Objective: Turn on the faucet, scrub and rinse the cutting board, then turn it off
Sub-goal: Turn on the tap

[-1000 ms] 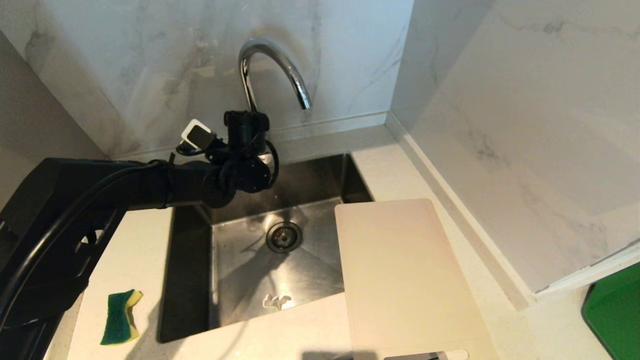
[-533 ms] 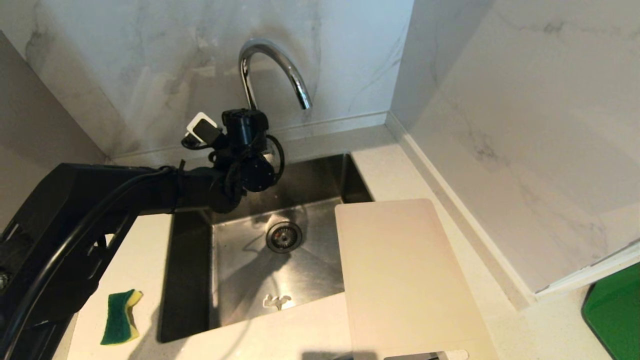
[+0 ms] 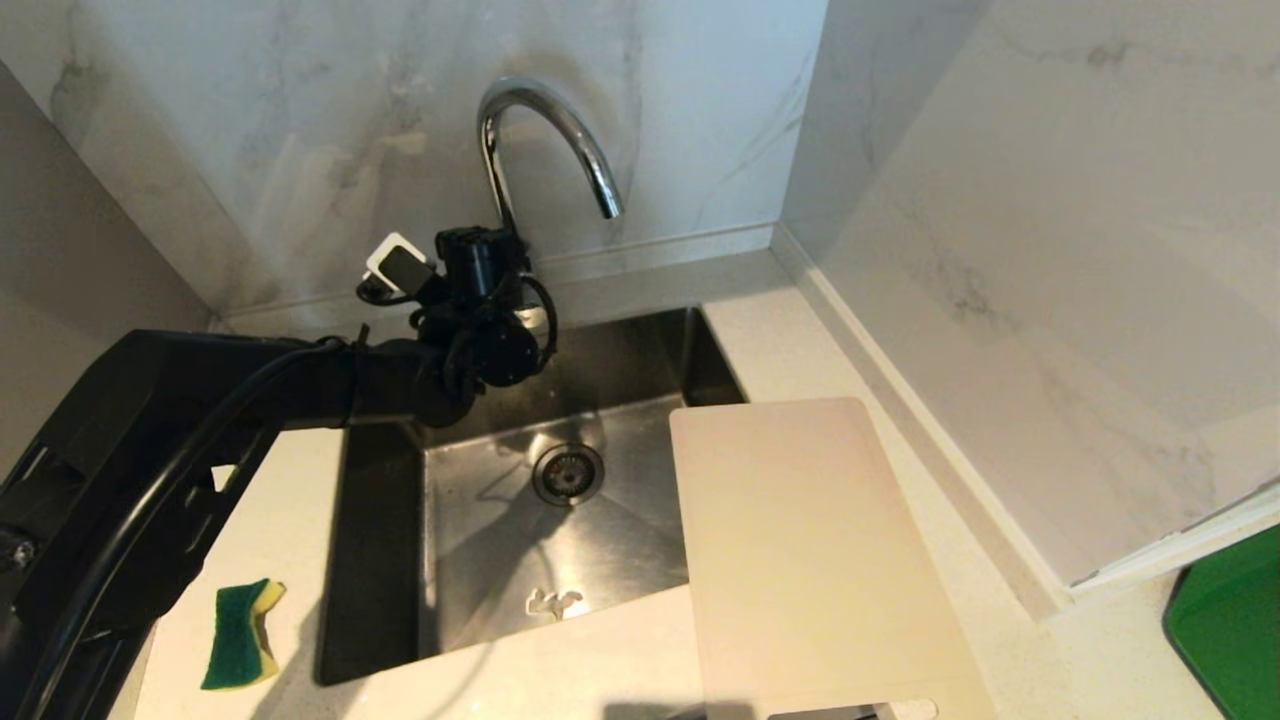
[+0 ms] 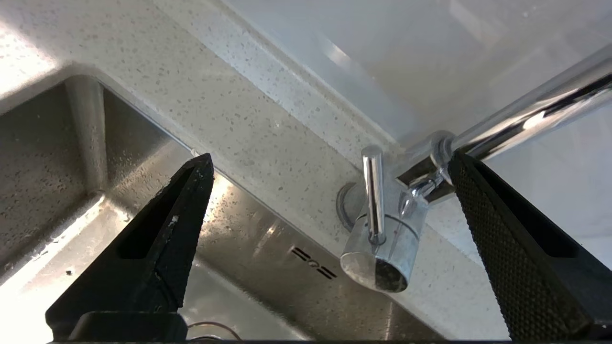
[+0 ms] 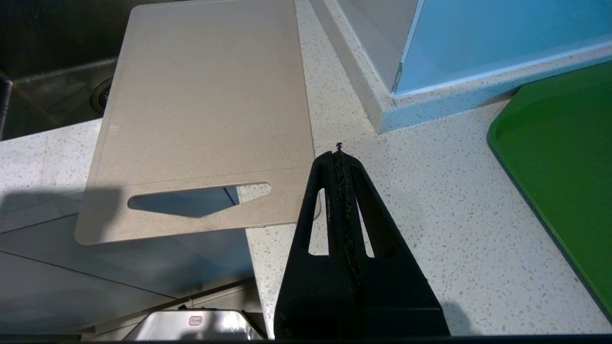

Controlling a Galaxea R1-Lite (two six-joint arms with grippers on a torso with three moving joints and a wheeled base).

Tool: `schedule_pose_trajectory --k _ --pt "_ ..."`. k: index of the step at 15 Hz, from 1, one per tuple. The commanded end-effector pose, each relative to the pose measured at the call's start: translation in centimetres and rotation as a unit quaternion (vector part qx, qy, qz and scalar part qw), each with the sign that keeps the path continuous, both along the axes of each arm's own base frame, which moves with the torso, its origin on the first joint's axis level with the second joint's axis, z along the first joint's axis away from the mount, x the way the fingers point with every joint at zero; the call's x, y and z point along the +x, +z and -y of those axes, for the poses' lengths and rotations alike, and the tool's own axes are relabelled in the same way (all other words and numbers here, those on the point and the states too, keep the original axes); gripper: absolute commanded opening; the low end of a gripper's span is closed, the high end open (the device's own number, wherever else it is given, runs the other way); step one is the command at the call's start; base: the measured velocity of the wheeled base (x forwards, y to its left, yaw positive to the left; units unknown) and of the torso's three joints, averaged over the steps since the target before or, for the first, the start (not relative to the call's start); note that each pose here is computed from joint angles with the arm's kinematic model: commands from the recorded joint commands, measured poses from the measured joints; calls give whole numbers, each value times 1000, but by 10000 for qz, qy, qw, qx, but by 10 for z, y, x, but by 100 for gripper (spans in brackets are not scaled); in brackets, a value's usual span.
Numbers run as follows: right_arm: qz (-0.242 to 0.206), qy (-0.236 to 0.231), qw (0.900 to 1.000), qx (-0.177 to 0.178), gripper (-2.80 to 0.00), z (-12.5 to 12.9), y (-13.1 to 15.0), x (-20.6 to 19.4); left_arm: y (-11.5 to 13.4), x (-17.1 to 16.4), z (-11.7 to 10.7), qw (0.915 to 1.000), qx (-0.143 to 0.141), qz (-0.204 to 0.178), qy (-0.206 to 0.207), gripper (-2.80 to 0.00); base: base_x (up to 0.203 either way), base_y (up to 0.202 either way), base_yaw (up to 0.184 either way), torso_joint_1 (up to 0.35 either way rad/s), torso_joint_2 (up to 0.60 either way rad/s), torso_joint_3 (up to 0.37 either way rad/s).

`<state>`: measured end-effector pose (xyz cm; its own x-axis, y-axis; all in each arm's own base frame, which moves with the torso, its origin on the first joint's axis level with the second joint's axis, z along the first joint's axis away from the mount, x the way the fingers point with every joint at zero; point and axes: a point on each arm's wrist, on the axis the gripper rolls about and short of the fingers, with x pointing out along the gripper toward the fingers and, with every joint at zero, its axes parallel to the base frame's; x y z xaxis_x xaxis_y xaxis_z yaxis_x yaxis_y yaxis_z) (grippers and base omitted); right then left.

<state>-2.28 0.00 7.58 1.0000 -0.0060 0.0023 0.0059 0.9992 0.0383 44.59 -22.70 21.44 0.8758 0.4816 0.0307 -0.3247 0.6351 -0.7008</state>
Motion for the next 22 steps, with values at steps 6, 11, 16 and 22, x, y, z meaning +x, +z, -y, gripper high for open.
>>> schedule_pose_trajectory --k 6,11,16,22 --pt "-2 -1 10000 0 -280 0 0 0 -12 10 -4 10000 -64 62 -3 0 0 0 0 0 0 0" --pt "-4 -1 10000 0 -280 0 0 0 -19 17 -15 9999 -45 23 111 0 0 0 0 0 0 0" --pt "0 -1 10000 0 -280 0 0 0 -17 18 -18 9999 -48 39 134 0 0 0 0 0 0 0" --pt "3 -1 10000 0 -280 0 0 0 -19 21 -23 9998 -45 24 196 0 0 0 0 0 0 0"
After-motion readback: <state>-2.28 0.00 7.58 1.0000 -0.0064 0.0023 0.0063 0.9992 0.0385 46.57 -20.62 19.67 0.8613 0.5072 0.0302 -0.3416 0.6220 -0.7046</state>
